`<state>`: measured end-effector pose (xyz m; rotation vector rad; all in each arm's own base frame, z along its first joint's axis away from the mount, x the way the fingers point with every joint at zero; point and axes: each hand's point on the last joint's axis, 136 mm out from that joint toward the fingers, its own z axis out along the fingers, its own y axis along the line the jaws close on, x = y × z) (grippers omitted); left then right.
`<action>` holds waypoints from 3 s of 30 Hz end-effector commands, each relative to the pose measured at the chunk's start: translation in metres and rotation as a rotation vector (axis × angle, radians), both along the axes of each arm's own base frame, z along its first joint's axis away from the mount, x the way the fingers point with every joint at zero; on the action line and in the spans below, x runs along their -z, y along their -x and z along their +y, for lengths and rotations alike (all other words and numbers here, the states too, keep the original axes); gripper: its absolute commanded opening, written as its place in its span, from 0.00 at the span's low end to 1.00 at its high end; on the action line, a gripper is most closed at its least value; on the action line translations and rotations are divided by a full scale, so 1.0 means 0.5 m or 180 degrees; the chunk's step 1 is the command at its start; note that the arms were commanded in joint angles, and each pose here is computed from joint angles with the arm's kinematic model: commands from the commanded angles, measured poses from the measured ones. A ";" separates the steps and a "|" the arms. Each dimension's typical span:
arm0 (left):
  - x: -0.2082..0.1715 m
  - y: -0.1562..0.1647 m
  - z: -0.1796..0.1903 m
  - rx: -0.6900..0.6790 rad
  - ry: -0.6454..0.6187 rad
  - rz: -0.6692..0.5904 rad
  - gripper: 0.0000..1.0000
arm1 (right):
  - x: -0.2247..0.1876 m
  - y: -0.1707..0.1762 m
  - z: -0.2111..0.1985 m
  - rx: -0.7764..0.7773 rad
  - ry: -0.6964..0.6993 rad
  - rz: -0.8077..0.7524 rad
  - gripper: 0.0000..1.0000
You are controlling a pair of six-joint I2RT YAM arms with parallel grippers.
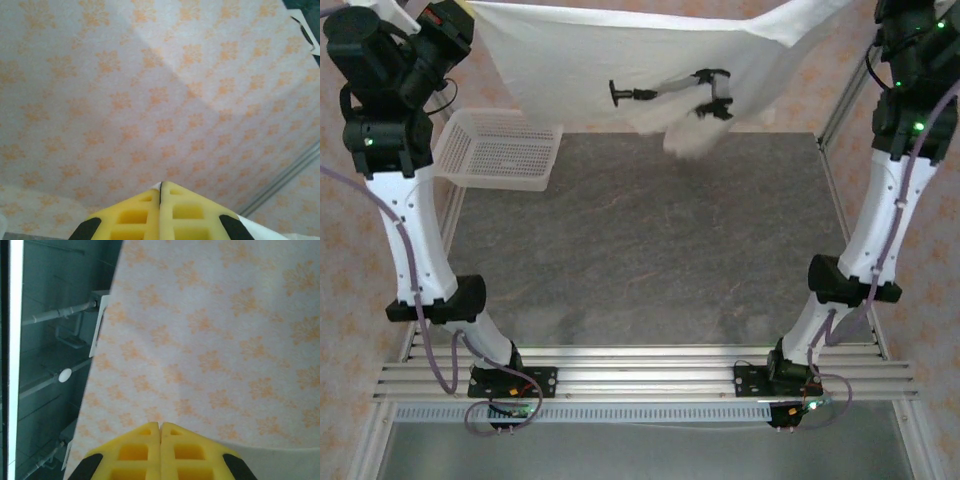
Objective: Fold the inside-out t-shirt
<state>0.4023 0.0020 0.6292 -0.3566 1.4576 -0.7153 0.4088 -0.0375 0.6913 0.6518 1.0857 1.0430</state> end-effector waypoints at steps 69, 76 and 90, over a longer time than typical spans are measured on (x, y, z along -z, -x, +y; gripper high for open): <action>1.142 -0.151 -0.167 -0.0610 -0.0722 0.3413 0.00 | 1.277 -0.052 0.096 -0.0420 0.0740 0.4556 0.00; 1.240 -0.219 -0.133 -0.0726 -0.0607 0.3712 0.00 | 1.364 -0.049 0.039 -0.0191 0.0420 0.4919 0.00; 1.224 -0.349 -0.134 -0.0458 -0.0162 0.3319 0.00 | 1.363 -0.162 0.030 -0.0535 0.0382 0.4824 0.00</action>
